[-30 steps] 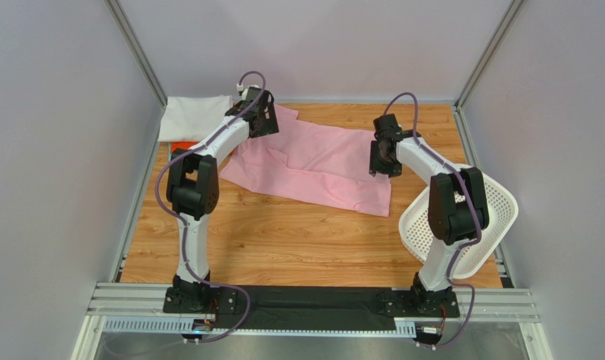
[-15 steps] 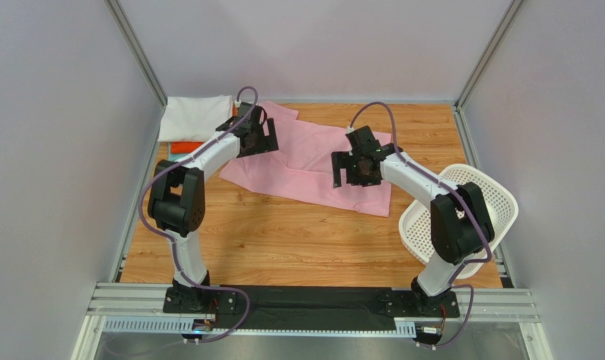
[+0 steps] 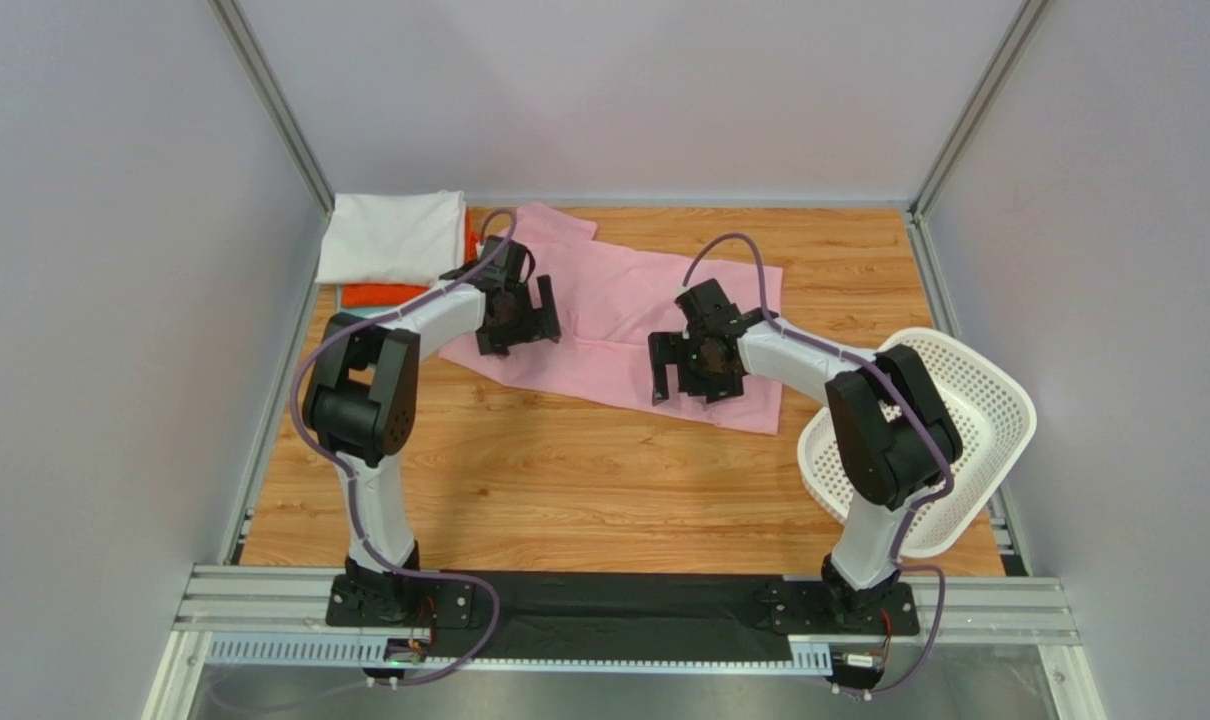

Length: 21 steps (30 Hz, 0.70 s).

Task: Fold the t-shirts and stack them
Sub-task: Fold the tshirt

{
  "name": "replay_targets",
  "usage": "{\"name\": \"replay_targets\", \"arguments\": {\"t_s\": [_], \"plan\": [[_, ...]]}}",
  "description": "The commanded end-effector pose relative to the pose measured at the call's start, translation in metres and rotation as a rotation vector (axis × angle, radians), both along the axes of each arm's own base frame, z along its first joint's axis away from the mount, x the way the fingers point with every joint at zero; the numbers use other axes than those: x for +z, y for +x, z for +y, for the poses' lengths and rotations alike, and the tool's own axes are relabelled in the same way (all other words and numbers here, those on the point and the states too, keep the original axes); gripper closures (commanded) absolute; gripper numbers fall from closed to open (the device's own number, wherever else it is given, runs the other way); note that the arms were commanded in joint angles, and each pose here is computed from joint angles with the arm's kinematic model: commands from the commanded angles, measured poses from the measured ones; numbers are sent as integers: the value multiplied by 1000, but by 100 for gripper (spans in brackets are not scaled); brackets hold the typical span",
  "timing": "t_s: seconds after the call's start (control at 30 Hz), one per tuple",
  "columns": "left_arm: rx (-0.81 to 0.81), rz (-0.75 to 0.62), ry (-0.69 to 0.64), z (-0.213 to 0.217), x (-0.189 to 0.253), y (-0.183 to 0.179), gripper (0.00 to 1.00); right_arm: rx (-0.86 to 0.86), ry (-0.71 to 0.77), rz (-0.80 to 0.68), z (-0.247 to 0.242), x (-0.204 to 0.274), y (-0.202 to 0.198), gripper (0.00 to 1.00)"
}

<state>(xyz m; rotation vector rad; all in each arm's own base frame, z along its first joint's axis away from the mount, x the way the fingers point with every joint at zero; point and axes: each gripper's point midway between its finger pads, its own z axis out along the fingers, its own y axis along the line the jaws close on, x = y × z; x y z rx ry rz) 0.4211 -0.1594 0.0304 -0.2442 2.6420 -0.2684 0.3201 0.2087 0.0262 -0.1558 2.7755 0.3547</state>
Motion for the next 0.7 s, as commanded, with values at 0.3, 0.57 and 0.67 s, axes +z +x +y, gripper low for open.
{"name": "replay_targets", "arguments": {"t_s": [0.3,0.57,0.67], "plan": [[77,196,-56,25,-15,-154,0,78,35,93,-15,-16,-73,0],[170,154,-53,52,1,-236,0,179,1,85,-13,-1,-127,0],[187,55,-82,54,19,-228,0,184,33,37,-7,17,-123,0]]}}
